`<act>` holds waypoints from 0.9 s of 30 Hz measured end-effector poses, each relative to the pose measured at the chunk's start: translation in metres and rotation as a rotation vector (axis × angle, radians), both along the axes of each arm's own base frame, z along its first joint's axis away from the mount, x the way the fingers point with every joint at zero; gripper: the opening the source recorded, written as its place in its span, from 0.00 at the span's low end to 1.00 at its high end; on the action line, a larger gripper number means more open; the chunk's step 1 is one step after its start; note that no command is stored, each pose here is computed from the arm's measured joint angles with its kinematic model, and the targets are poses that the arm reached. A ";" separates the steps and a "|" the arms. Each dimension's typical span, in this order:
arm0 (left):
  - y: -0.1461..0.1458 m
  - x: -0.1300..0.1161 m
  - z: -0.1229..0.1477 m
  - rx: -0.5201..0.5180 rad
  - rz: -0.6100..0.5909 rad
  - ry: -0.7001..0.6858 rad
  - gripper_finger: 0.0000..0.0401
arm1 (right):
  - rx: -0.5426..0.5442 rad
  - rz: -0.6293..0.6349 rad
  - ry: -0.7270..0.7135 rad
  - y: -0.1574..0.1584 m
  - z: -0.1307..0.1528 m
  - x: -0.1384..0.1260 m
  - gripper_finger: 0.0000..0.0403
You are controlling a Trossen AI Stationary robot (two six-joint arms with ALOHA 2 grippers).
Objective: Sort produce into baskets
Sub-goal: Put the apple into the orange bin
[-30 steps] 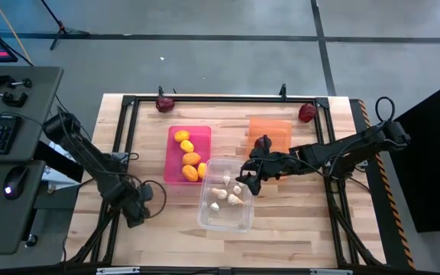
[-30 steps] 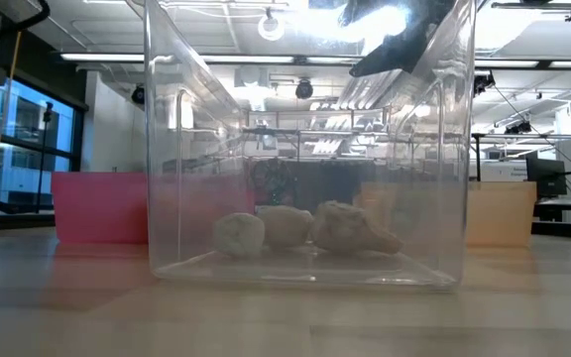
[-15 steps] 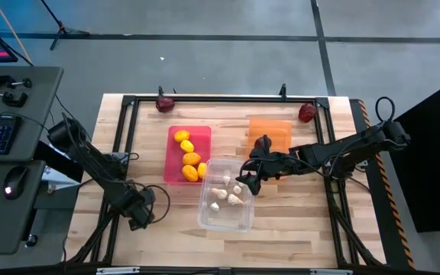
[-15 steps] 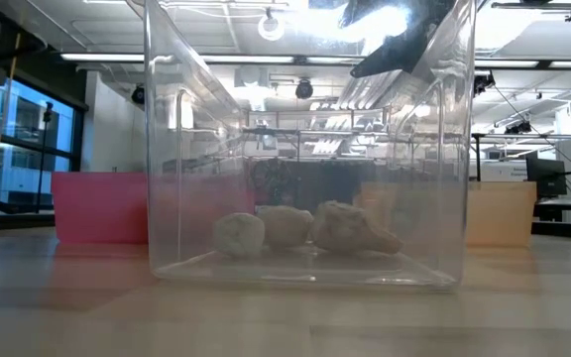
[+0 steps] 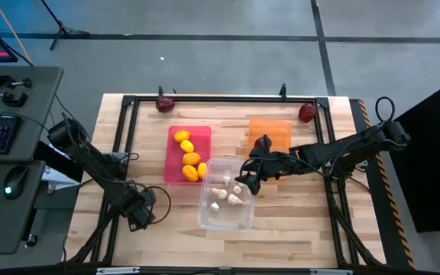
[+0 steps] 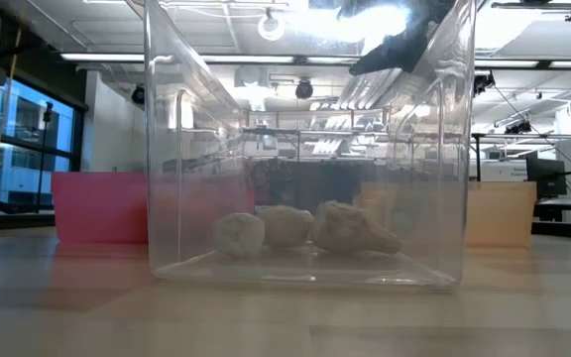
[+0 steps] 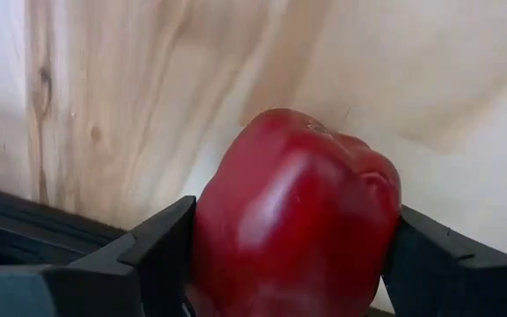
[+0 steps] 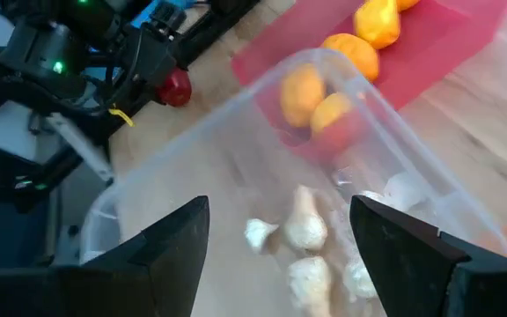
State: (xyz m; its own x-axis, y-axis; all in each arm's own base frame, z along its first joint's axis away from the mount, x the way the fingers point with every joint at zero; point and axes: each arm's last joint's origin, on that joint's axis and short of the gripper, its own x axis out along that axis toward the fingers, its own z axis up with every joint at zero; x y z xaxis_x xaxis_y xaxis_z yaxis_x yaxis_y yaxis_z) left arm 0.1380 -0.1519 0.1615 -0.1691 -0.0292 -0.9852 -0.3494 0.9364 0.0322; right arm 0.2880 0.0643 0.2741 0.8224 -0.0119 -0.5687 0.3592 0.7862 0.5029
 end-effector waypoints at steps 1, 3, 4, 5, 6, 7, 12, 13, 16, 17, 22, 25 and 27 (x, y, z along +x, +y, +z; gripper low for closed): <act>-0.001 0.002 0.005 -0.017 -0.008 -0.020 0.67 | 0.013 0.006 -0.014 0.000 0.003 0.000 0.66; -0.001 0.006 0.024 -0.046 -0.020 -0.089 0.67 | 0.041 0.041 -0.055 0.002 0.013 0.001 0.66; 0.000 0.008 0.035 -0.049 -0.026 -0.133 0.67 | 0.054 0.058 -0.086 0.003 0.021 0.000 0.66; 0.003 0.010 0.049 -0.042 -0.024 -0.186 0.67 | 0.058 0.072 -0.115 0.004 0.030 -0.002 0.66; 0.006 0.013 0.064 -0.032 -0.017 -0.257 0.69 | 0.055 0.083 -0.145 0.005 0.039 -0.004 0.66; 0.011 0.015 0.081 -0.013 -0.006 -0.337 0.71 | 0.048 0.090 -0.175 0.005 0.049 -0.006 0.66; 0.046 0.028 0.159 0.151 0.120 -0.777 0.75 | -0.040 0.051 -0.329 0.002 0.093 -0.023 0.66; 0.054 0.030 0.173 0.201 0.142 -0.856 0.75 | -0.057 0.033 -0.359 0.001 0.102 -0.028 0.66; 0.074 0.044 0.207 0.333 0.176 -1.051 0.73 | -0.119 -0.017 -0.423 -0.001 0.121 -0.041 0.66; 0.080 0.051 0.215 0.370 0.174 -1.101 0.73 | -0.138 -0.034 -0.436 -0.002 0.125 -0.045 0.66; 0.105 0.105 0.231 0.454 0.083 -1.294 0.72 | -0.209 -0.114 -0.461 -0.005 0.135 -0.060 0.66; 0.121 0.148 0.219 0.441 0.033 -1.337 0.72 | -0.260 -0.156 -0.436 -0.007 0.134 -0.063 0.66; 0.135 0.178 0.204 0.405 0.021 -1.357 0.72 | -0.299 -0.198 -0.414 -0.008 0.132 -0.063 0.66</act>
State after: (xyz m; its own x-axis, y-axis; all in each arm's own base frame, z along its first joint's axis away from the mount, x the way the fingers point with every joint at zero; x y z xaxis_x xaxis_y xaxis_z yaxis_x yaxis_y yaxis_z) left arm 0.3157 -0.0173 0.3653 0.8988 0.2997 -0.3201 -0.3390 0.9379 -0.0737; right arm 0.2246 0.0561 0.4062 0.9424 -0.3010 -0.1455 0.3343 0.8541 0.3983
